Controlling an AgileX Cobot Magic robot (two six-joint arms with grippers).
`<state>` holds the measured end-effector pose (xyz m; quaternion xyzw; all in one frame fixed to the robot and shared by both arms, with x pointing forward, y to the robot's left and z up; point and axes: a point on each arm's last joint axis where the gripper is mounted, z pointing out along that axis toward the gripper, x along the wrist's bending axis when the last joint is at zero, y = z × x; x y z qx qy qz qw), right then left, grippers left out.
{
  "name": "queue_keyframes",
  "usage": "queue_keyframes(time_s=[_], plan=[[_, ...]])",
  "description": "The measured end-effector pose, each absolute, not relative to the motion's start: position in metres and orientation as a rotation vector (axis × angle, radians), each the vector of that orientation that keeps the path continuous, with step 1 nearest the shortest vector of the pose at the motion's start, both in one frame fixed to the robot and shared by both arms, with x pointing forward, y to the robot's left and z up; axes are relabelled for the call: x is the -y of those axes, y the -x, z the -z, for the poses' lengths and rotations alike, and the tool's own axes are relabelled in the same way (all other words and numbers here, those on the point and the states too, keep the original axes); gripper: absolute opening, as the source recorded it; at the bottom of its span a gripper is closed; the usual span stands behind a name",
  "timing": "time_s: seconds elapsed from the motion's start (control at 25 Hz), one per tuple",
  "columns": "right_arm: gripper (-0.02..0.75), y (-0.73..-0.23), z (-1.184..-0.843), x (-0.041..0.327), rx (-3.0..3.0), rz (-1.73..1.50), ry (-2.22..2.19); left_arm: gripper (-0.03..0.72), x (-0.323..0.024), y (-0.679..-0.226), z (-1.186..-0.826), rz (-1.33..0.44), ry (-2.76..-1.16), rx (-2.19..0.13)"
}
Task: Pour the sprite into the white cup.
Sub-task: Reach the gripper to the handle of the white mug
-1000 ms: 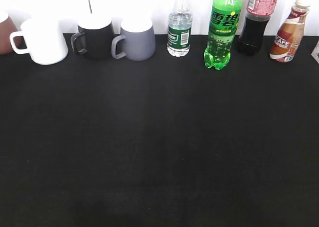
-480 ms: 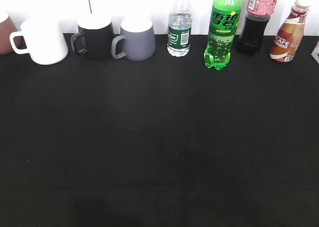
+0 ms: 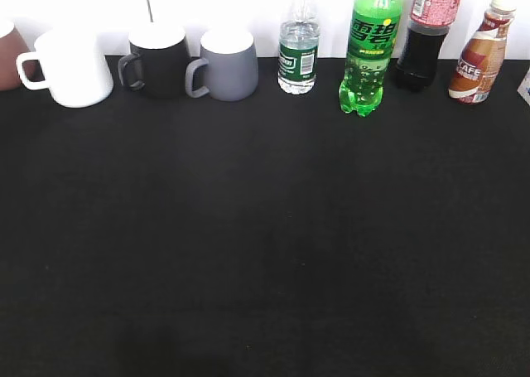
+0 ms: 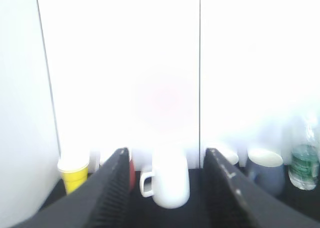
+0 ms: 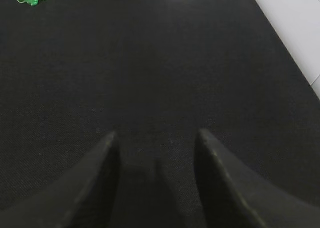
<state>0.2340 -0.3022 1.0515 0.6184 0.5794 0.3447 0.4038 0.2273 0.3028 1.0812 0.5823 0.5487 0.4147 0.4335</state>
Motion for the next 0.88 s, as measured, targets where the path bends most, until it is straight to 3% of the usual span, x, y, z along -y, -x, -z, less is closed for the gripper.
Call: queue_keyframes(time_s=[0.08, 0.12, 0.2, 0.32, 0.44, 0.68, 0.88], plan=[[0.369, -0.234, -1.051, 0.302, -1.463, -0.87, -1.562, 0.367, -0.302, -0.229, -1.116, -1.189, -1.196, -1.127], [0.369, -0.234, -1.051, 0.302, -1.463, -0.87, -1.562, 0.365, -0.301, -0.238, -1.127, -1.216, -1.147, -1.081], [0.369, -0.234, -1.051, 0.302, -1.463, -0.87, -1.562, 0.365, -0.3, -0.266, -1.135, -1.207, -1.165, -1.097], [0.369, -0.234, -1.051, 0.302, -1.463, -0.87, -1.562, 0.365, -0.295, -0.351, -1.141, -1.202, -1.153, -1.097], [0.369, -0.234, -1.051, 0.302, -1.463, -0.87, -1.562, 0.364, -0.292, -0.4, -1.107, -1.219, -1.106, -1.071], [0.369, -0.234, -1.051, 0.302, -1.464, -0.873, -1.562, 0.335, -0.29, -0.491, -1.016, -1.189, -1.164, -1.172], [0.369, -0.234, -1.052, 0.296, -1.483, -0.953, -1.579, 0.327, -0.291, -0.524, -0.926, -1.17, -1.233, -1.287]])
